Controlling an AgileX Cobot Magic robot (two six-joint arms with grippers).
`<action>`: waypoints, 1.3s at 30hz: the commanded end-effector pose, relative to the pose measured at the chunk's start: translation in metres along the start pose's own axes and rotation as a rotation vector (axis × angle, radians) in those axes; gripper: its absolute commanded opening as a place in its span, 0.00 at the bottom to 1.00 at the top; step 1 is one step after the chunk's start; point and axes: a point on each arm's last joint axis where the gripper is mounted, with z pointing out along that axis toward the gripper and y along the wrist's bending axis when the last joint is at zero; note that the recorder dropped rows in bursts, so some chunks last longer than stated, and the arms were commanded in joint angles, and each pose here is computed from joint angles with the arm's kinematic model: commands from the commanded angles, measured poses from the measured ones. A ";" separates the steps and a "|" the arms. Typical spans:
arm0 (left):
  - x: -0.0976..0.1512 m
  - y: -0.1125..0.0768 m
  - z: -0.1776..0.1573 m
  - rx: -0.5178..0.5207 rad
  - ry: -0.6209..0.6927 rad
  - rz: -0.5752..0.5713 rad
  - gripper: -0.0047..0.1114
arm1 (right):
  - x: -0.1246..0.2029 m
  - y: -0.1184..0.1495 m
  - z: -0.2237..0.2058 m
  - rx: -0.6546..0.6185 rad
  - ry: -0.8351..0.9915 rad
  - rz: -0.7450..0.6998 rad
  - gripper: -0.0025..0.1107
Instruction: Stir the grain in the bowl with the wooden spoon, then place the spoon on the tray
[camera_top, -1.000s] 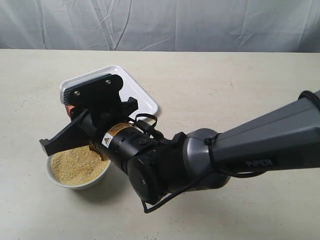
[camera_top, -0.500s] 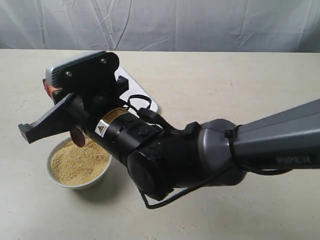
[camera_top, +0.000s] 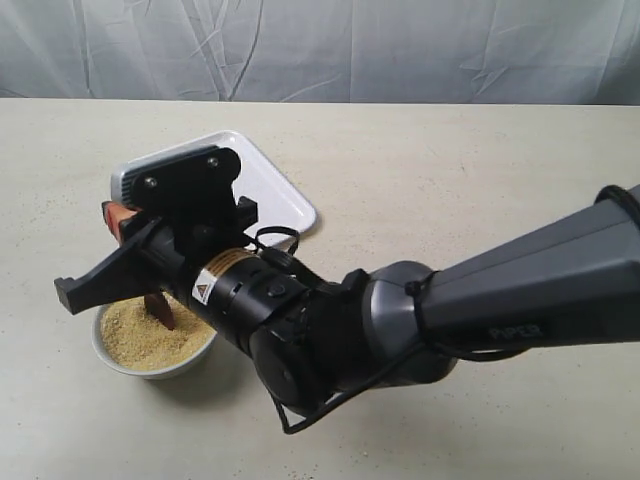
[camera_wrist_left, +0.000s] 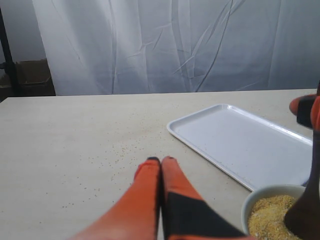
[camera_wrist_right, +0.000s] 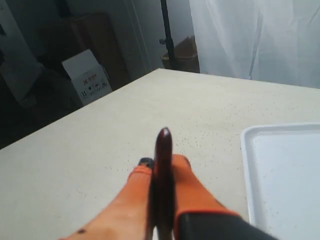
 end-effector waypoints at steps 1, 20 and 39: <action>0.000 0.000 0.000 -0.001 -0.009 -0.005 0.04 | 0.007 -0.006 0.002 0.047 0.015 0.007 0.01; 0.000 0.000 0.000 -0.001 -0.009 -0.005 0.04 | -0.064 -0.027 -0.016 0.182 -0.079 0.173 0.01; 0.000 0.000 0.000 -0.001 -0.009 -0.005 0.04 | -0.148 -0.194 0.045 0.022 0.531 0.609 0.01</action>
